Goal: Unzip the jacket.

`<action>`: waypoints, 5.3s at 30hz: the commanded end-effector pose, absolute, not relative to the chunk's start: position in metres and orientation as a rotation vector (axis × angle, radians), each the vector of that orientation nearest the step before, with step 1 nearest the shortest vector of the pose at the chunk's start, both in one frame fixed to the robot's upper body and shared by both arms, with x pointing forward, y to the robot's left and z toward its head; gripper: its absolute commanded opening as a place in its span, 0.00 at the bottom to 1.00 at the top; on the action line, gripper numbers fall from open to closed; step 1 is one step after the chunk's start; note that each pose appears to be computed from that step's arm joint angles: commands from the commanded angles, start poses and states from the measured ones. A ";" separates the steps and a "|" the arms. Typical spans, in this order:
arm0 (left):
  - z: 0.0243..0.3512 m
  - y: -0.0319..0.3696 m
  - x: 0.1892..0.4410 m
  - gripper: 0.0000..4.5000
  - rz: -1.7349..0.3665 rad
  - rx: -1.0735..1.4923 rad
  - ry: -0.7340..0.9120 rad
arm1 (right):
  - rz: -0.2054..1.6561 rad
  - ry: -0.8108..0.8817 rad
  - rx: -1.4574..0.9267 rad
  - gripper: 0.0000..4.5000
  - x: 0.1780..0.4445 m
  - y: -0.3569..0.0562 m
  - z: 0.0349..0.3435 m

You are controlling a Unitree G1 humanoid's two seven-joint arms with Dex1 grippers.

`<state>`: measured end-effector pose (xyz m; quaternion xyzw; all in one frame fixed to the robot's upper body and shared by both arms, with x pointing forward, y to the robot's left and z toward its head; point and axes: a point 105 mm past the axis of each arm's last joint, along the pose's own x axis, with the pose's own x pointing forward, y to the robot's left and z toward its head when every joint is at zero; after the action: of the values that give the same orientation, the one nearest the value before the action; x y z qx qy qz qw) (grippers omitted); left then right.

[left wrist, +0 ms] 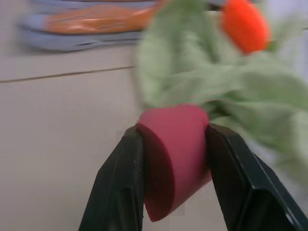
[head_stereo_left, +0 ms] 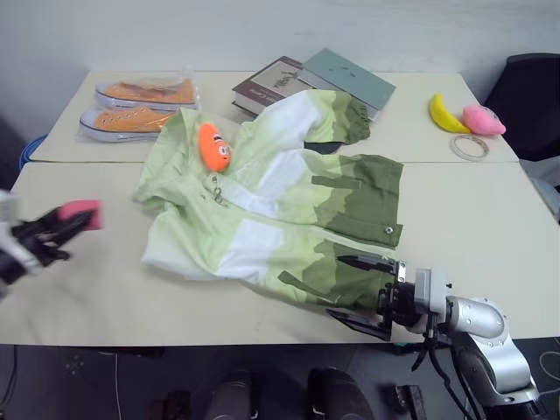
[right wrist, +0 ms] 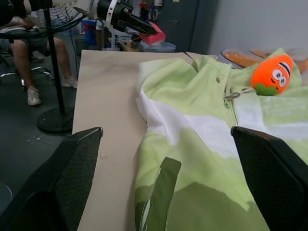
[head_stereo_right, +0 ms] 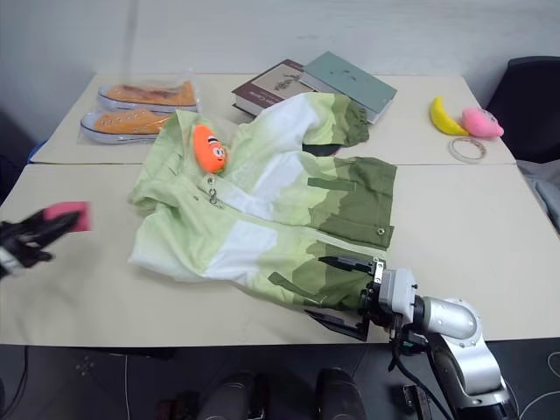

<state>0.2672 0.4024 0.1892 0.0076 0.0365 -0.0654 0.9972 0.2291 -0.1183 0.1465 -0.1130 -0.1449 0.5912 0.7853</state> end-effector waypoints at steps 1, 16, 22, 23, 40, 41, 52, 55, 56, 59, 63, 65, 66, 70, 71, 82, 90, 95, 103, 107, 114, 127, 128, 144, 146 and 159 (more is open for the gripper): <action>0.166 0.424 0.254 0.50 -0.075 -0.040 0.135 | 1.270 -0.316 -0.248 1.00 0.232 -0.120 0.147; 0.207 0.400 0.266 0.99 -0.171 0.322 -0.061 | 1.191 -0.242 -0.265 1.00 0.232 -0.142 0.150; 0.213 0.343 0.273 0.99 -0.483 0.590 -0.025 | 1.190 -0.192 -0.282 1.00 0.225 -0.152 0.150; 0.206 0.321 0.275 0.99 -0.601 0.640 -0.011 | 1.190 -0.181 -0.281 1.00 0.225 -0.152 0.148; 0.100 0.216 0.309 0.67 -1.303 0.848 0.292 | 1.034 0.015 -0.396 1.00 0.250 -0.132 0.093; 0.093 0.214 0.305 0.60 -1.327 0.826 0.322 | 1.037 0.023 -0.397 1.00 0.248 -0.132 0.091; 0.086 0.138 0.226 0.00 -1.545 0.324 0.332 | 1.085 -0.053 -0.224 1.00 0.210 -0.192 0.135; 0.088 0.127 0.210 0.00 -1.579 0.206 0.357 | 1.048 -0.025 -0.237 1.00 0.208 -0.213 0.142; 0.087 0.126 0.204 0.00 -1.596 0.185 0.377 | 1.028 -0.022 -0.237 1.00 0.209 -0.220 0.145; 0.085 0.123 0.202 0.00 -1.572 0.234 0.369 | 0.995 -0.024 -0.252 1.00 0.216 -0.230 0.149; 0.096 0.127 0.210 0.06 -1.443 0.214 0.312 | 1.017 -0.048 -0.235 1.00 0.224 -0.220 0.154; 0.105 0.135 0.208 0.20 -1.393 0.211 0.312 | 1.037 -0.061 -0.200 1.00 0.228 -0.211 0.159; 0.113 0.141 0.203 0.25 -1.372 0.179 0.321 | 1.057 -0.062 -0.175 1.00 0.230 -0.205 0.161; 0.146 0.158 0.191 0.52 -1.298 0.033 0.342 | 1.116 -0.081 -0.157 1.00 0.236 -0.188 0.163; 0.154 0.164 0.190 0.57 -1.280 -0.008 0.348 | 1.120 -0.087 -0.157 1.00 0.238 -0.186 0.162; 0.191 0.209 0.316 0.99 -0.665 -0.204 0.160 | 1.106 -0.234 -0.187 1.00 0.252 -0.166 0.178; 0.176 0.164 0.367 0.99 -0.597 -0.307 0.212 | 1.086 -0.249 -0.183 1.00 0.249 -0.159 0.177; 0.168 0.148 0.373 0.79 -0.648 -0.278 0.237 | 1.067 -0.258 -0.172 1.00 0.246 -0.154 0.176; 0.216 0.098 0.325 0.23 -1.137 -0.128 -0.019 | 0.984 -0.265 -0.209 1.00 0.242 -0.171 0.184; 0.193 0.066 0.293 0.01 -1.393 0.120 -0.042 | 1.001 -0.226 -0.202 1.00 0.239 -0.172 0.183; 0.146 0.045 0.283 0.36 -1.498 0.260 0.036 | 1.042 -0.125 -0.236 1.00 0.248 -0.161 0.170; 0.150 0.109 0.289 0.91 -1.377 0.450 0.038 | 1.351 0.170 -0.214 1.00 0.262 -0.124 0.153; 0.150 0.116 0.293 0.91 -1.357 0.464 0.048 | 1.365 0.170 -0.230 1.00 0.267 -0.120 0.152; 0.101 0.162 0.322 0.92 -1.183 0.458 0.277 | 1.396 0.248 -0.471 0.41 0.302 -0.113 0.133; 0.095 0.162 0.320 0.92 -1.181 0.450 0.298 | 1.357 0.198 -0.444 0.27 0.302 -0.126 0.143; 0.057 0.165 0.299 0.92 -1.226 0.491 0.388 | 0.701 0.390 -0.412 0.05 0.280 -0.349 0.156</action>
<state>0.3138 0.1558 0.0989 0.2287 0.0951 -0.5639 0.7878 0.2830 -0.3210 0.1414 -0.1733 0.2020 0.3846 0.8839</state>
